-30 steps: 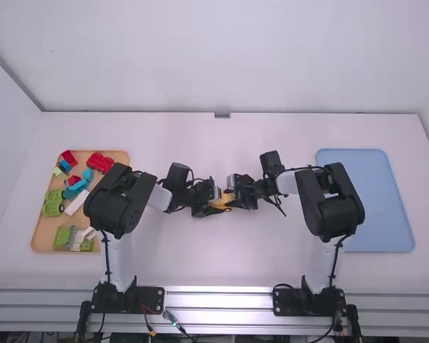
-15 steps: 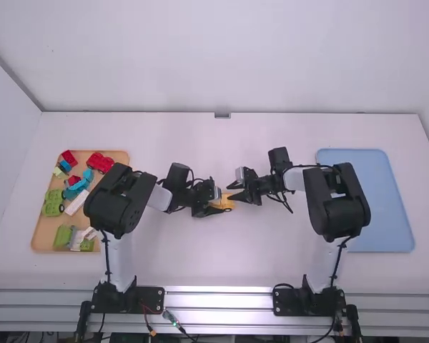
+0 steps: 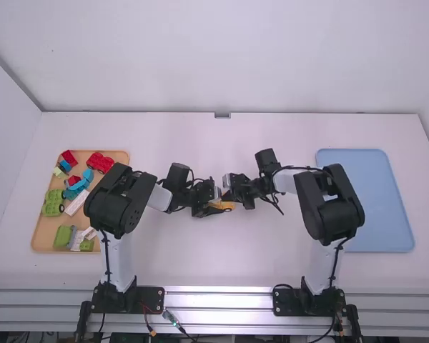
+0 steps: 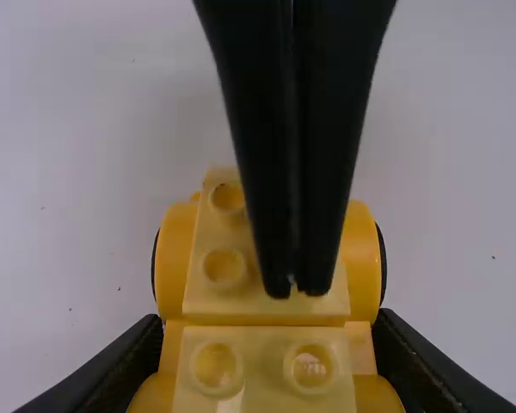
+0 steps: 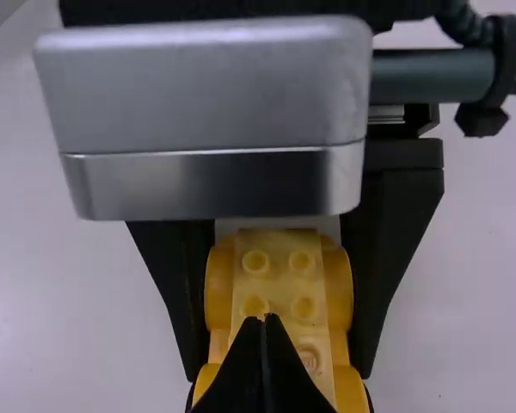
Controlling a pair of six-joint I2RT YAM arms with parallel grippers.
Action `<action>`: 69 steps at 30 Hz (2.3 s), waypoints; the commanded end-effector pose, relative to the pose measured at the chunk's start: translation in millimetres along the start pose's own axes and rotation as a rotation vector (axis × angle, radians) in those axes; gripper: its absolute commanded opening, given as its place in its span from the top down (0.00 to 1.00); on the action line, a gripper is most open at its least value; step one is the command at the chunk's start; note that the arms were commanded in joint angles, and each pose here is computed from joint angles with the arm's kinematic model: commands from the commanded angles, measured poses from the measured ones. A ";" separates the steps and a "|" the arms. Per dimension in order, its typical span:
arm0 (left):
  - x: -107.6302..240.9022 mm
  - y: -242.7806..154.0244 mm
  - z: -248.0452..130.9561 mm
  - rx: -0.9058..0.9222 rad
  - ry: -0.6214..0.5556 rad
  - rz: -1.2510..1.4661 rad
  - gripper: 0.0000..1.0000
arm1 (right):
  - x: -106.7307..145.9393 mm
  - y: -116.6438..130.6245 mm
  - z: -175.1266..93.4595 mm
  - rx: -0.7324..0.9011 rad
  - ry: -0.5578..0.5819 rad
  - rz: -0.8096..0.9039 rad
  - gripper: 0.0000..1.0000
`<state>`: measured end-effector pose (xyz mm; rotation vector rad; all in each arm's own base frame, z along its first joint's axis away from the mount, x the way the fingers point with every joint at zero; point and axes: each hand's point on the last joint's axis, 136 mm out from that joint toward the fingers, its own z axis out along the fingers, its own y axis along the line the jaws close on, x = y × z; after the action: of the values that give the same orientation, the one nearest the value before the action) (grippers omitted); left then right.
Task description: Assemble lego blocks to make yellow taxi
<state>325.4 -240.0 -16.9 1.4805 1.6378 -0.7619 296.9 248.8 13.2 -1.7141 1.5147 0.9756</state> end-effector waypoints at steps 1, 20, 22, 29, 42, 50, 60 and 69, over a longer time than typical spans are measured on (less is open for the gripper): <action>11.4 -5.8 4.9 0.014 0.028 -0.019 0.53 | 33.0 1.7 8.9 0.004 0.116 0.086 1.00; 10.8 -5.6 5.0 0.013 0.026 -0.017 0.54 | 6.0 -16.8 -28.5 0.031 -0.181 0.057 0.35; 10.9 -5.5 4.9 0.013 0.026 -0.017 0.53 | -12.9 -24.0 -46.9 0.060 -0.207 0.039 0.01; 8.8 -3.3 5.3 0.015 0.025 -0.018 0.10 | -39.8 -58.2 -125.3 0.308 -0.071 0.156 0.01; -9.3 36.6 -58.1 -0.031 0.161 -0.210 0.01 | -42.0 -55.8 -126.1 0.336 -0.036 0.146 0.01; -19.0 64.1 -128.0 -0.149 0.372 -0.454 0.01 | -45.5 -63.4 -113.5 0.360 0.021 0.080 0.01; -18.6 156.3 -240.1 -0.882 0.614 -0.888 0.01 | -57.6 -72.3 -96.1 0.387 0.064 -0.016 0.01; -15.6 178.3 -336.9 -1.470 0.594 -1.116 0.01 | -58.1 -96.5 -104.6 0.514 0.068 0.127 0.01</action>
<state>453.1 20.6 156.4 -0.0988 2.6074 0.3534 396.8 208.1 123.5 -1.3907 1.6437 0.5086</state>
